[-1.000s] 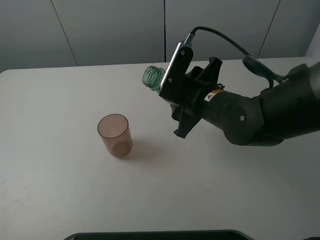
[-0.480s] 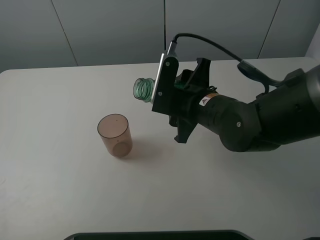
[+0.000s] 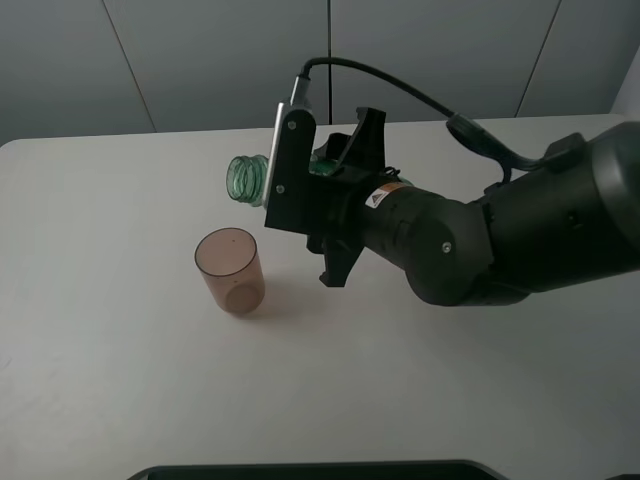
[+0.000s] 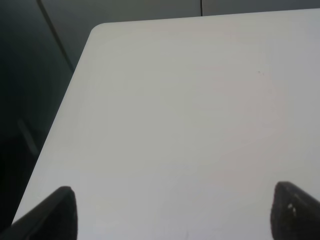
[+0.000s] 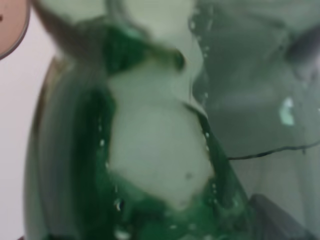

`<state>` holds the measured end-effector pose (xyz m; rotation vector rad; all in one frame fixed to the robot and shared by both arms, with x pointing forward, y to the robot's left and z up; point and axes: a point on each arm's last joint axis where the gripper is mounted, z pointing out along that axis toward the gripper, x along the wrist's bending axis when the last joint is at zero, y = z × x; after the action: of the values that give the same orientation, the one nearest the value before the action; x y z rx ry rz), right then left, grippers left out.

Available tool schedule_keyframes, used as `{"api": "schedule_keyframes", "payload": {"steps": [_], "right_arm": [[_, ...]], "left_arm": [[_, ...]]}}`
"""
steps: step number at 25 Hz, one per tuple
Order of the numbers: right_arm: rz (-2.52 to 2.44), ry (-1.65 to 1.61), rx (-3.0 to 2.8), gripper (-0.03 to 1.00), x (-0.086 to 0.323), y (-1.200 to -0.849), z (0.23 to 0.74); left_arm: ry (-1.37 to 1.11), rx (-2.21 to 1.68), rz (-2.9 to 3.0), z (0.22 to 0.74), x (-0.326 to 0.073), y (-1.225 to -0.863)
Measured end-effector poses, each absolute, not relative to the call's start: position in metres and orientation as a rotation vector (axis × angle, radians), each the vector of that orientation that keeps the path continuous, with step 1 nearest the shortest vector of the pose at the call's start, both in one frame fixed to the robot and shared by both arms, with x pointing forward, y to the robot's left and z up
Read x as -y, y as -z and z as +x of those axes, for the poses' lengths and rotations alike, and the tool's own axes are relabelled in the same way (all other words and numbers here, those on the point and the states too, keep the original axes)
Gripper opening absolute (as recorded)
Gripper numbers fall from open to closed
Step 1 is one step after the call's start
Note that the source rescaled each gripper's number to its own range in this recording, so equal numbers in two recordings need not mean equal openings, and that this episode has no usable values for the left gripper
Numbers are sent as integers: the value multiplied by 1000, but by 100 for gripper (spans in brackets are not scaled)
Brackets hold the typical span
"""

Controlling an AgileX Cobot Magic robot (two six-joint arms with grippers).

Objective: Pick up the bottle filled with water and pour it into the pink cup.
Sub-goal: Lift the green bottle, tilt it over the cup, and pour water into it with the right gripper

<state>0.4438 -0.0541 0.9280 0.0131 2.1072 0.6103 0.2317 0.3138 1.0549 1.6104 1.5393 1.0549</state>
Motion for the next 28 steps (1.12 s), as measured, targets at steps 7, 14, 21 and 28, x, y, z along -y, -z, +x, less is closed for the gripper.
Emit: {"api": "schedule_keyframes", "payload": {"steps": [7, 14, 21, 28], "right_arm": [[-51, -576, -2126, 0, 37, -916, 448], [-86, -535, -2157, 0, 27, -901, 453], [-175, -487, -2137, 0, 24, -901, 455], [-216, -459, -2130, 0, 24, -902, 456]], "left_arm": [[-1055, -1539, 1610, 232, -314, -1055], [-1055, -1539, 1610, 232, -314, -1055], [-1055, -1539, 1610, 232, -314, -1055], [-1055, -1539, 1610, 232, -314, -1055]]}}
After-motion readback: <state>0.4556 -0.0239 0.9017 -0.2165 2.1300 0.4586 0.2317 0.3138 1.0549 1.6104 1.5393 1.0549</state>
